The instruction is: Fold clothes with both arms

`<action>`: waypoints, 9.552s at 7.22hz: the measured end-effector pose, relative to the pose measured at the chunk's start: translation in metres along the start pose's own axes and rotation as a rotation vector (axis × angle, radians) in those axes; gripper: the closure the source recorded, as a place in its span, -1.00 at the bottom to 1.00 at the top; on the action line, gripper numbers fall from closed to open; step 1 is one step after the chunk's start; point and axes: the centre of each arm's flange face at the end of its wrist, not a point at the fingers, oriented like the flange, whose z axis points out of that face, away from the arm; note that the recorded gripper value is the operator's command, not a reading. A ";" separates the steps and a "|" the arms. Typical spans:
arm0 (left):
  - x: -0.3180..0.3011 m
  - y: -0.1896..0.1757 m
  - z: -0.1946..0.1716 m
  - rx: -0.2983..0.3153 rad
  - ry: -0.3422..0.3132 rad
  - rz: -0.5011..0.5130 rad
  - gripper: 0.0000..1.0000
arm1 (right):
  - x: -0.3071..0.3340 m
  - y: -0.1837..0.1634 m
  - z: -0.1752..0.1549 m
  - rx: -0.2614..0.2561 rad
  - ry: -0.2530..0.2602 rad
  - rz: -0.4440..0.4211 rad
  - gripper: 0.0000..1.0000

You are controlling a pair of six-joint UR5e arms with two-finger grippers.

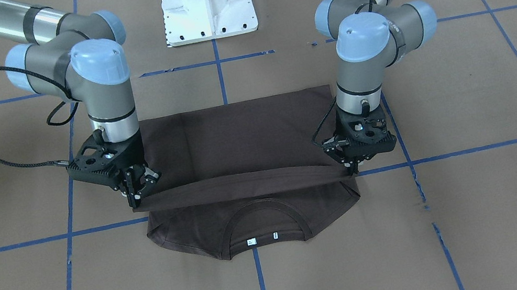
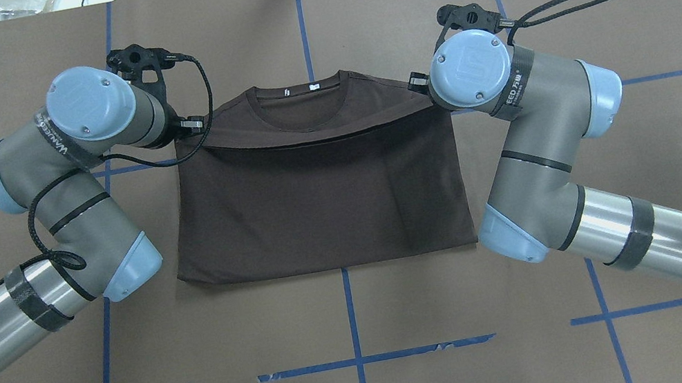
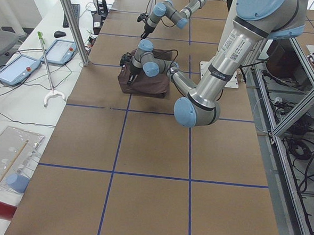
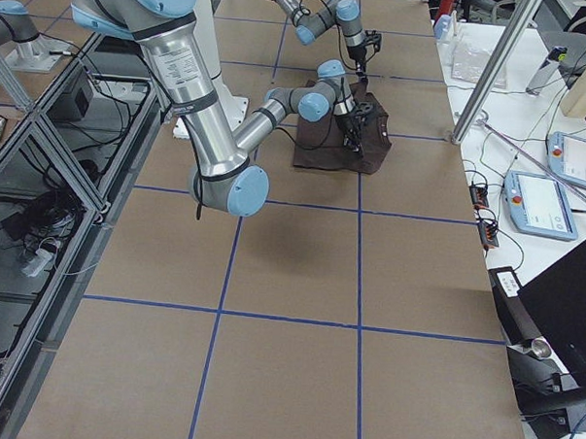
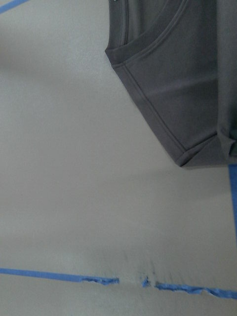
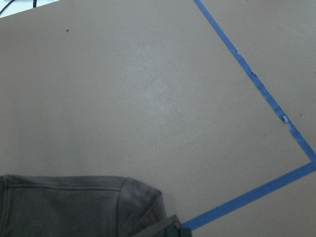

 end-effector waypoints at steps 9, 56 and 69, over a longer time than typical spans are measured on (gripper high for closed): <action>-0.030 0.018 -0.025 0.046 0.063 0.114 -1.00 | 0.001 -0.006 -0.007 -0.037 -0.035 -0.084 -1.00; -0.141 -0.098 0.041 0.142 0.079 0.222 -1.00 | -0.116 0.135 0.001 -0.076 -0.078 -0.002 1.00; -0.115 -0.088 0.039 0.138 0.114 0.213 -1.00 | 0.073 0.301 -0.121 -0.071 -0.116 -0.201 -1.00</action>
